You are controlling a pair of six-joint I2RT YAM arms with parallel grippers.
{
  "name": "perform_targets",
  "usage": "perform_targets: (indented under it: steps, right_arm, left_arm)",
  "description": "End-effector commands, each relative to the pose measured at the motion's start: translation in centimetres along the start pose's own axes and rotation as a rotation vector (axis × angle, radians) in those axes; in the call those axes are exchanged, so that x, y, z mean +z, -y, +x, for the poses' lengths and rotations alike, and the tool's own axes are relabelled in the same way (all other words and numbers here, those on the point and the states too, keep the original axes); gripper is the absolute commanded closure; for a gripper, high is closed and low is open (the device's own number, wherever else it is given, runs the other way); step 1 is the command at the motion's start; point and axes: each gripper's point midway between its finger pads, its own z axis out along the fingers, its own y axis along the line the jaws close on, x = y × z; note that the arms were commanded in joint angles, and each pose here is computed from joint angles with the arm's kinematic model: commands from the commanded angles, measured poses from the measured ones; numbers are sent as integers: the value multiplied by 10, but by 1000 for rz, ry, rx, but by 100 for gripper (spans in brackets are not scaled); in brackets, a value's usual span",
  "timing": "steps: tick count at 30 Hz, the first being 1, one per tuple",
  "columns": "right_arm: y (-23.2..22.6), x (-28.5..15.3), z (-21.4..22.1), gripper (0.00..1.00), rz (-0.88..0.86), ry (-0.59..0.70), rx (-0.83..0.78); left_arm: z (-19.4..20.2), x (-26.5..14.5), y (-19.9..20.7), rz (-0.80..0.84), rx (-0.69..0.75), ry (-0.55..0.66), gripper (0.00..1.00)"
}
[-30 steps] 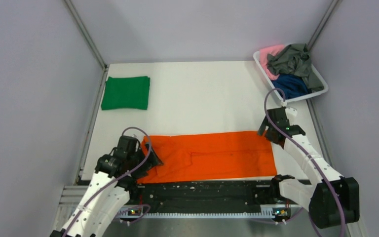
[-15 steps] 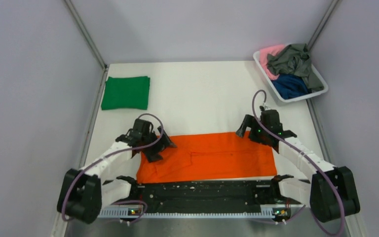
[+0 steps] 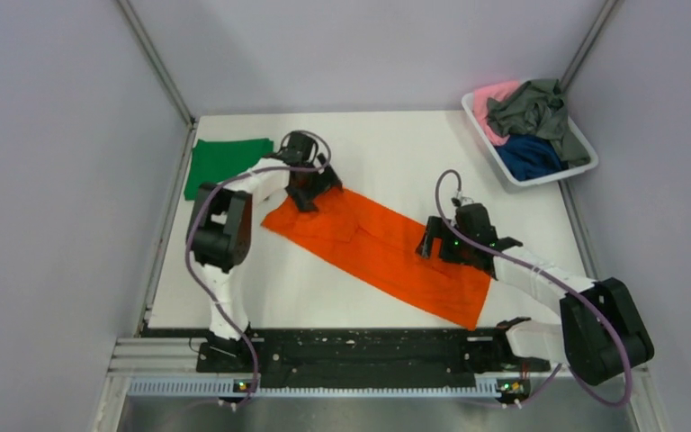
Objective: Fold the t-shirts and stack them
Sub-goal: Rotate the tshirt 90 degrees
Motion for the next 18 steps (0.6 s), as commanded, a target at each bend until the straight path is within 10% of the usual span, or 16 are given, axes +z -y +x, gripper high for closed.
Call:
perform_targets:
  steps: [1, 11, 18]
  right_arm:
    - [-26, -6, 56, 5, -78, -156, -48]
    - [-113, -38, 119, 4, -425, -345, -219]
    - [-121, -41, 114, 4, -393, -316, -288]
  left_arm:
    - [-68, 58, 60, 73, 37, 81, 1]
    - [-88, 145, 215, 603, -153, -39, 1]
    - [-118, 157, 221, 562, -250, 133, 1]
